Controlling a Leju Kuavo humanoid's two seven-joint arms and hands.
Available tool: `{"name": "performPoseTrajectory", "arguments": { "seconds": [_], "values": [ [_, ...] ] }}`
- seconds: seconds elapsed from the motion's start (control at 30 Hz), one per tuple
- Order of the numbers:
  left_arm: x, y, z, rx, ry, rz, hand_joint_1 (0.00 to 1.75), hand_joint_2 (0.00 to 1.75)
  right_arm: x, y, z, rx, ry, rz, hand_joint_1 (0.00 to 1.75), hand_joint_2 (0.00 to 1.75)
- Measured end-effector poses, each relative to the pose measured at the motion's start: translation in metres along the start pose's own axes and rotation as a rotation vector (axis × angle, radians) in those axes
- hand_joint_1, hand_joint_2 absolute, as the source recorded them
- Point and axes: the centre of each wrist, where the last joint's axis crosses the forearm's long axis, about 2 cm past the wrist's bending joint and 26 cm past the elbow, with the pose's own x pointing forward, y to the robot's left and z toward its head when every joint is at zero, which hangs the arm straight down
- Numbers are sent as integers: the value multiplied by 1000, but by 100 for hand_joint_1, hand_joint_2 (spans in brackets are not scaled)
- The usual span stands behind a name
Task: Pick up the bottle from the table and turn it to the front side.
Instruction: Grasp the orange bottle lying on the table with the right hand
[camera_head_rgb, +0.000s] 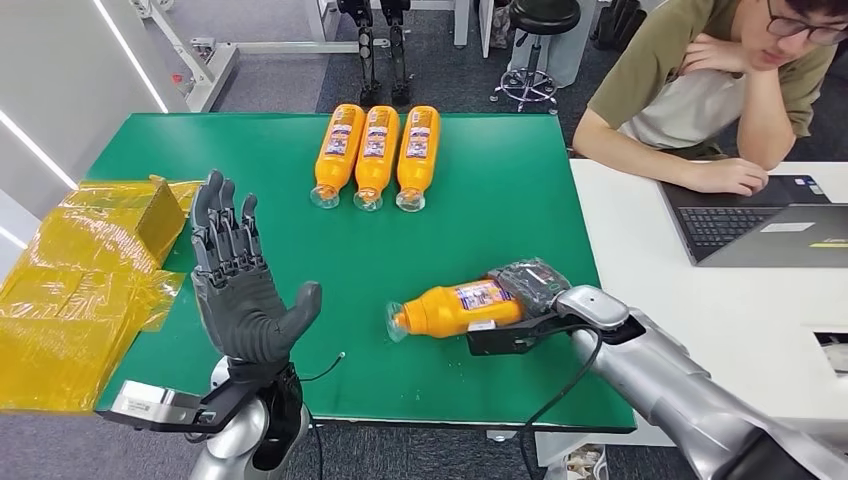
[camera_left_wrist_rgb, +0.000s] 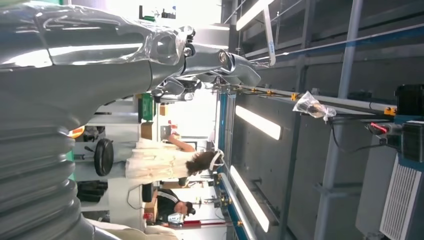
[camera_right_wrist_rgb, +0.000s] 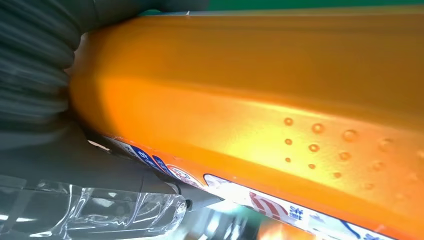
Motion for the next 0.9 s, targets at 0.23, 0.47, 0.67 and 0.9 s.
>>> {"name": "performPoseTrajectory", "arguments": {
  "seconds": [0.23,0.47,0.67,0.9],
  "values": [
    [4,1,2,-6,4,1,0,175,59,21,5,-422,-11,-459,175,175],
    [5,-4,4,-69,124,62,0,175,128,74,56,-795,90,-879,175,175],
    [6,-12,6,-126,166,125,0,175,150,77,81,-916,140,-992,175,175],
    [7,-15,7,-133,168,133,0,175,154,73,90,-961,156,-1025,175,175]
  ]
}}
